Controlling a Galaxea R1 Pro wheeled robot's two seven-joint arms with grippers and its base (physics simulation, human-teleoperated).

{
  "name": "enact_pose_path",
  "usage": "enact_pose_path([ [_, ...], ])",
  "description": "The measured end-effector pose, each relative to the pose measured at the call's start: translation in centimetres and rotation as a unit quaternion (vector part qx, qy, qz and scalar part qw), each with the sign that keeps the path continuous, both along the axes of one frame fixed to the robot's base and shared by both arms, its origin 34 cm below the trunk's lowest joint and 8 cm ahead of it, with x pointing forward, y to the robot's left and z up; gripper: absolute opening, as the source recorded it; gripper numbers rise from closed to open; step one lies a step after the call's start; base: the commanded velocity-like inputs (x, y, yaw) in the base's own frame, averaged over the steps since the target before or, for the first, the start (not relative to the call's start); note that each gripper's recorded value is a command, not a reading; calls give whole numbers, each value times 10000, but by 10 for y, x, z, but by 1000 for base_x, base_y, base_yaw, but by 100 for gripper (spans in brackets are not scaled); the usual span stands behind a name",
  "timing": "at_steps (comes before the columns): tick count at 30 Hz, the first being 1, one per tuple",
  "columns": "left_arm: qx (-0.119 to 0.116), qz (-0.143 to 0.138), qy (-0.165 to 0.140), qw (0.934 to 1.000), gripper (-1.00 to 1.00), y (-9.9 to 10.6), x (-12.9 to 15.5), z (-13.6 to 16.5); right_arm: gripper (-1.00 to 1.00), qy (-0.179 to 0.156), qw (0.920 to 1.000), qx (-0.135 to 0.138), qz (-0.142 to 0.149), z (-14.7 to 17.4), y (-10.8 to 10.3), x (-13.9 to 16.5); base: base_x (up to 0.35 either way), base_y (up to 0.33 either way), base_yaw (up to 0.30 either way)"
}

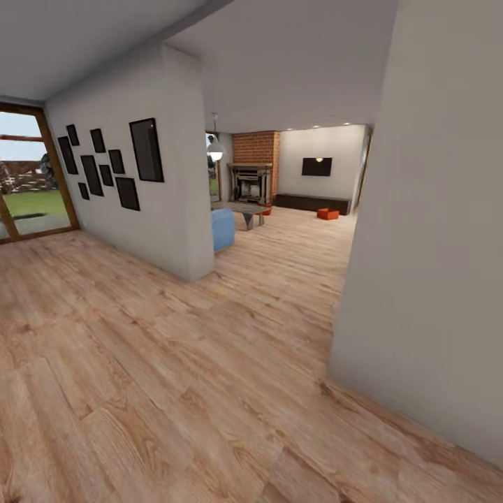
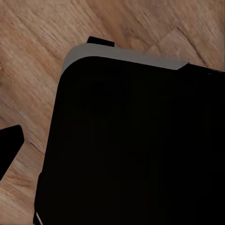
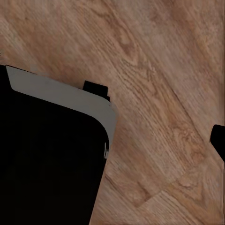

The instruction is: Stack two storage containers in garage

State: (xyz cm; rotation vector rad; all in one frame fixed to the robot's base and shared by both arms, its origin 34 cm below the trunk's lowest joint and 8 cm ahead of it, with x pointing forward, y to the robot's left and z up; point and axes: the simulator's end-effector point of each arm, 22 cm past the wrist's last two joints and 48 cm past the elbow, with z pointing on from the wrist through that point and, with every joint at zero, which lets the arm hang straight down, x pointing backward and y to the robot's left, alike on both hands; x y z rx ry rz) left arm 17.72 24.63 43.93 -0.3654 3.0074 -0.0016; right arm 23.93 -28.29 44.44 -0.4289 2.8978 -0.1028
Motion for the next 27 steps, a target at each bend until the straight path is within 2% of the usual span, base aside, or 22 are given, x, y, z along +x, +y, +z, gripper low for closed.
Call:
enact_pose_path([
  [17, -3, 0, -1, 10000, 100, 0, 0, 0, 100, -1, 10000, -5, -2, 0, -1, 0, 323, 0, 265],
  [27, -8, -1, 0, 10000, 100, -1, 0, 0, 100, -1, 10000, -9, -3, 0, -1, 0, 323, 0, 18],
])
